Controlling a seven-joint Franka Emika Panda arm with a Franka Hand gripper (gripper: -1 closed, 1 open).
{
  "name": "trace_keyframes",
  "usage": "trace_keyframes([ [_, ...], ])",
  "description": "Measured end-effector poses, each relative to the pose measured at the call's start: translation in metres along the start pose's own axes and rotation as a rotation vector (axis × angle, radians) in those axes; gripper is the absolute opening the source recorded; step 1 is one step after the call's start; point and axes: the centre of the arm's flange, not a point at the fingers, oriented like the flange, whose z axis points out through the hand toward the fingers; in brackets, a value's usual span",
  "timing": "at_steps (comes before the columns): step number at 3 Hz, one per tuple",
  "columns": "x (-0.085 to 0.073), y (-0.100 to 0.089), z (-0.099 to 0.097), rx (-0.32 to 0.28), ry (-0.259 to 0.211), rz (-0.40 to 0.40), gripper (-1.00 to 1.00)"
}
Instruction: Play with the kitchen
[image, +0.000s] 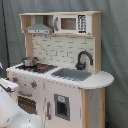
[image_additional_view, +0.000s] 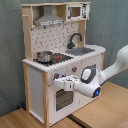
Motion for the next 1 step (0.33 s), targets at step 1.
trace_keyframes([
  [1,-0.0027,-0.001,-0.0138,0.023,-0.027,-0.017,1.0],
])
